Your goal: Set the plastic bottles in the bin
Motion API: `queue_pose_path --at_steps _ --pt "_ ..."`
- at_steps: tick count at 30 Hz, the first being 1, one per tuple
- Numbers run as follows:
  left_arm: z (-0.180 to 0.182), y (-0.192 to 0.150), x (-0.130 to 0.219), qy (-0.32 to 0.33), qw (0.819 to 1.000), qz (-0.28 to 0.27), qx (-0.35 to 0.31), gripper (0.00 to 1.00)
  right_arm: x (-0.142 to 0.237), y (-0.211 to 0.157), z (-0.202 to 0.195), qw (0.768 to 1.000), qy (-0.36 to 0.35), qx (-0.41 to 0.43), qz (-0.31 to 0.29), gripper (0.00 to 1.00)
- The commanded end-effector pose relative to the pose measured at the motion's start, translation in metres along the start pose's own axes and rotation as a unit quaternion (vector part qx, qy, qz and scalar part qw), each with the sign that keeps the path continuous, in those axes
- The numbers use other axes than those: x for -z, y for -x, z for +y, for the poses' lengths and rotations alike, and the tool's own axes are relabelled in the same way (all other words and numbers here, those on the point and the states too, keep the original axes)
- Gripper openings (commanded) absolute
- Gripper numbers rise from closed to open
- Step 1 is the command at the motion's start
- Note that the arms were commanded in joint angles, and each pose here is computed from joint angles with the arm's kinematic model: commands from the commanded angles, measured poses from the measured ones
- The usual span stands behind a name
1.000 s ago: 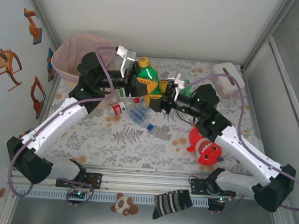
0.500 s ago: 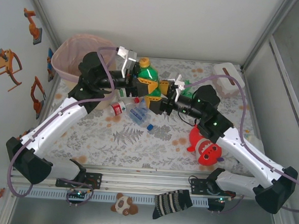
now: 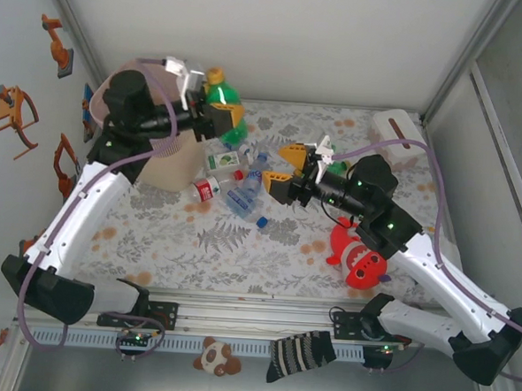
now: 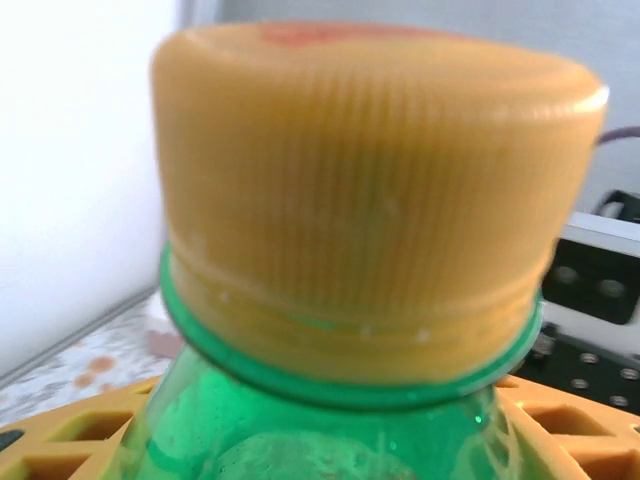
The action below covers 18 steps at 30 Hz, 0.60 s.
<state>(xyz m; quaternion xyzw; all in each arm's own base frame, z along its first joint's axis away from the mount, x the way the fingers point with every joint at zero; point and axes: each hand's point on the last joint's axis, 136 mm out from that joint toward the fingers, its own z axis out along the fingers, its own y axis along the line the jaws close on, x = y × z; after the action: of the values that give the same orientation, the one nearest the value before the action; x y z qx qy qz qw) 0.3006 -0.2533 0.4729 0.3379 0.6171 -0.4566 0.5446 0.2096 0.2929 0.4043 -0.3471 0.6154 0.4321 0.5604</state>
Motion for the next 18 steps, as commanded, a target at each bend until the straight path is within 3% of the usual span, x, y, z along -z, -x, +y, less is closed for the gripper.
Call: queue_pose_path --at_steps 1,6,12,18 --pt "0.026 0.019 0.028 0.062 0.998 -0.001 -0.013 0.54 0.005 0.015 0.001 1.0 -0.012 0.017 -0.013 0.72" --pt "0.08 0.033 0.062 0.158 0.987 0.001 -0.011 0.53 0.003 0.016 -0.001 1.0 -0.017 0.016 -0.011 0.72" --pt "0.144 0.033 0.097 0.285 0.958 0.037 -0.01 0.52 0.0 0.017 -0.003 1.0 -0.018 0.019 -0.006 0.72" --pt "0.208 0.005 0.125 0.394 0.911 0.12 -0.019 0.51 -0.002 0.016 -0.003 1.0 -0.016 0.019 -0.001 0.72"
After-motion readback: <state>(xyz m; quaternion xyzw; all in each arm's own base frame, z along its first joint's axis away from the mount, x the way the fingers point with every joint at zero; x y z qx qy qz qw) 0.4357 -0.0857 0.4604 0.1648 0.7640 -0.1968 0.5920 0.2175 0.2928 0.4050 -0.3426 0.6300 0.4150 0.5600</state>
